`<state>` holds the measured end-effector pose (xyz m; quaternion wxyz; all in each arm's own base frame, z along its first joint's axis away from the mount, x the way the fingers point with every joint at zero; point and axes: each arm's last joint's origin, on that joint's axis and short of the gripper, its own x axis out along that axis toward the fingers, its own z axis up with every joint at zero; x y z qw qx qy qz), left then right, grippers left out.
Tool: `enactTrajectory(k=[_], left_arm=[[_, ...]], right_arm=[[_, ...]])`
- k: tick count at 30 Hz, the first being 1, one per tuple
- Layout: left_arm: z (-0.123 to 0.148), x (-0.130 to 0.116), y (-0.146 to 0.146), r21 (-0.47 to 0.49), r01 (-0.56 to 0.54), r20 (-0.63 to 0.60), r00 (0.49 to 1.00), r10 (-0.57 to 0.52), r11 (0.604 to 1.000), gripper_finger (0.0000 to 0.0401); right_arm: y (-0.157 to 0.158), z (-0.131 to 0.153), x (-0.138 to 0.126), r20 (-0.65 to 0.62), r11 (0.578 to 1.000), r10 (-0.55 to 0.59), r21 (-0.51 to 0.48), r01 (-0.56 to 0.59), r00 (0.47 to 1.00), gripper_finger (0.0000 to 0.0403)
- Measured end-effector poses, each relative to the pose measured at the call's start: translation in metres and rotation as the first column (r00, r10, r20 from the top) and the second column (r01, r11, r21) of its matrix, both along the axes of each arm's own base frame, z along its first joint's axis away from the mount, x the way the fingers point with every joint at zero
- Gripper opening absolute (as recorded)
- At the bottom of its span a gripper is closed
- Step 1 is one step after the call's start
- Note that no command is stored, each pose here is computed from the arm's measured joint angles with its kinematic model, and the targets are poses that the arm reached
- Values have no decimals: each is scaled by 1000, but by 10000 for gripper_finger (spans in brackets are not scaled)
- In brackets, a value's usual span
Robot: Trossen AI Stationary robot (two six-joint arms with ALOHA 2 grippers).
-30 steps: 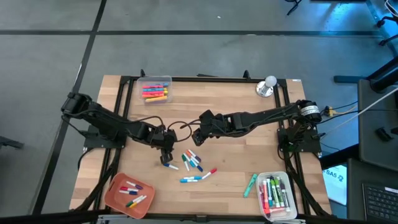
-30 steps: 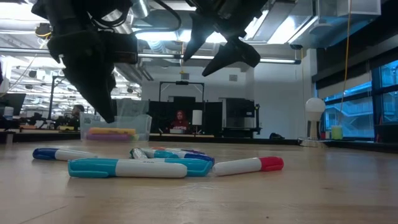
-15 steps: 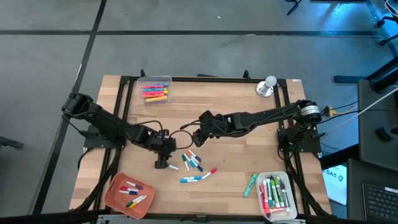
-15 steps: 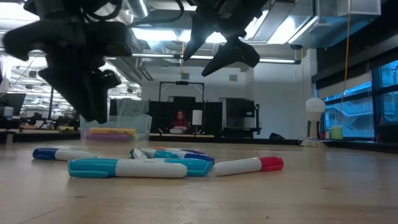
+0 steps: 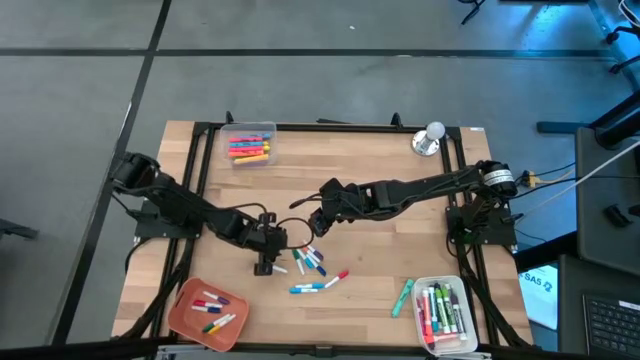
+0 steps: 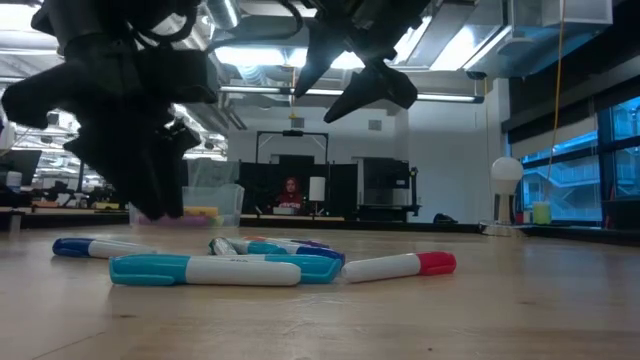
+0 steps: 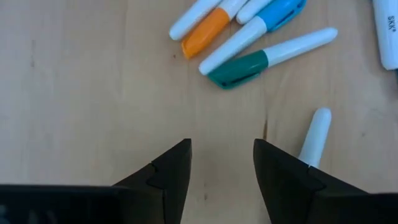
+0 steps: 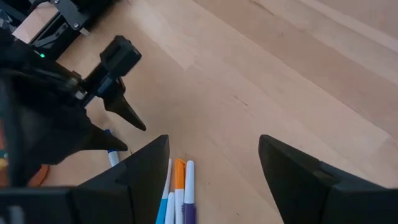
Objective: Pick & Place Markers
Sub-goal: Put the blue pen into the orange bin
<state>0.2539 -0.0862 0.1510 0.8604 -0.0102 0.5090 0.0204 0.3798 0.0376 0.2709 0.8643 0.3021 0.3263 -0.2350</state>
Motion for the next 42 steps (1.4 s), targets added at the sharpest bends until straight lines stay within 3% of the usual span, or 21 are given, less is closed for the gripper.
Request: enactTrajectory(k=[14, 22, 28, 36, 42], left_arm=[[-6, 0, -8, -178, 31, -67, 997, -44, 983, 137], [-8, -3, -16, -171, 60, -72, 995, -73, 983, 149], [-19, -5, -20, -161, 15, -140, 989, -38, 987, 143], [-30, -9, -26, -49, 18, -175, 984, -26, 999, 84], [-19, -11, -25, -68, 14, -137, 990, -23, 998, 36]], right_arm=[[1, 0, 0, -6, 1000, 9, 6, -9, 1000, 247], [1, 0, 0, -9, 1000, 18, -3, -18, 1000, 247], [1, 0, 0, -12, 999, 35, 2, -35, 999, 247], [1, 0, 0, -12, 999, 35, 2, -35, 999, 247], [-2, 0, 1, -8, 999, 44, -13, -44, 999, 247]])
